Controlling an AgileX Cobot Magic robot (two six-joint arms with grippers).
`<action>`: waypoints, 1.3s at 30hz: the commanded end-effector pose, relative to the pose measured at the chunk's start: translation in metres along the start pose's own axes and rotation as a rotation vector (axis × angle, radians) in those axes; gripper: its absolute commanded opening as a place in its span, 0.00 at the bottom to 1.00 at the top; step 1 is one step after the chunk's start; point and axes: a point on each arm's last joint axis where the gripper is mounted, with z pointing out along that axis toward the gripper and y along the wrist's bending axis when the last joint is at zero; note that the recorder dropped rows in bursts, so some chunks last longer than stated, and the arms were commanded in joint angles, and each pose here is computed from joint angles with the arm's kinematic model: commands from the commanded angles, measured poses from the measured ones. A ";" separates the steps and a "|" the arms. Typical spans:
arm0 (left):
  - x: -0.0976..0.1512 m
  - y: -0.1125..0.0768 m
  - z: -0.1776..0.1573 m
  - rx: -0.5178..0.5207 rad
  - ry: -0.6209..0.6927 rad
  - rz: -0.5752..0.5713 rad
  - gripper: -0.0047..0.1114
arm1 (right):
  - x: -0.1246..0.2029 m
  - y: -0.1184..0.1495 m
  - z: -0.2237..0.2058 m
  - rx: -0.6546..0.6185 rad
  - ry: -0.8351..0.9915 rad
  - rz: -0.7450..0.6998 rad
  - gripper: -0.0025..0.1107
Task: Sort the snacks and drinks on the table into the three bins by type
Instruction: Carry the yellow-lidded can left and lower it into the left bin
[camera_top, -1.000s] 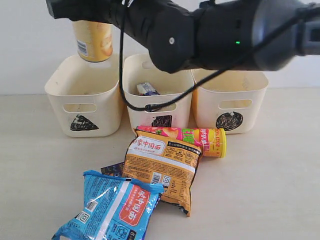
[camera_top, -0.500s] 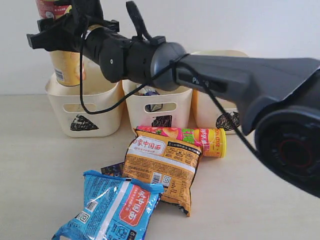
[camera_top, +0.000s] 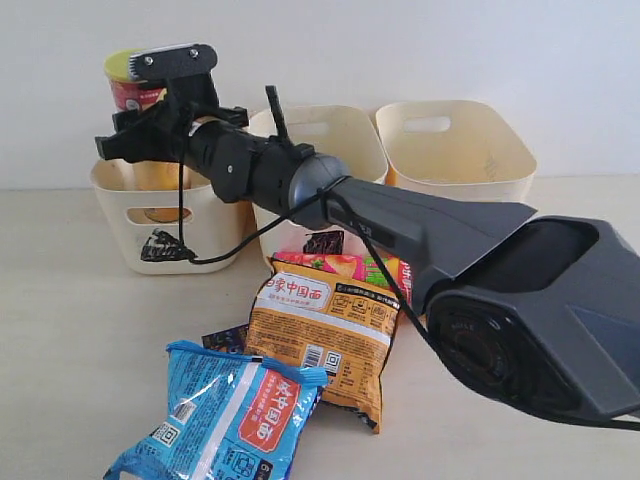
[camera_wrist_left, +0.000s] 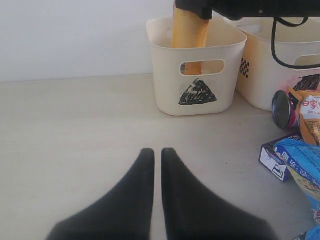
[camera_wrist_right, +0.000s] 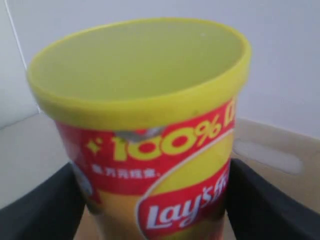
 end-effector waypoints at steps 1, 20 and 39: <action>0.001 0.000 0.000 0.001 -0.002 -0.006 0.07 | -0.001 -0.002 0.001 -0.002 0.008 -0.005 0.09; 0.001 0.000 0.000 0.003 -0.005 -0.006 0.07 | -0.042 0.010 -0.018 -0.095 0.124 0.019 0.60; 0.001 0.000 0.000 0.003 -0.005 -0.006 0.07 | -0.104 0.016 -0.093 -0.328 0.636 0.006 0.03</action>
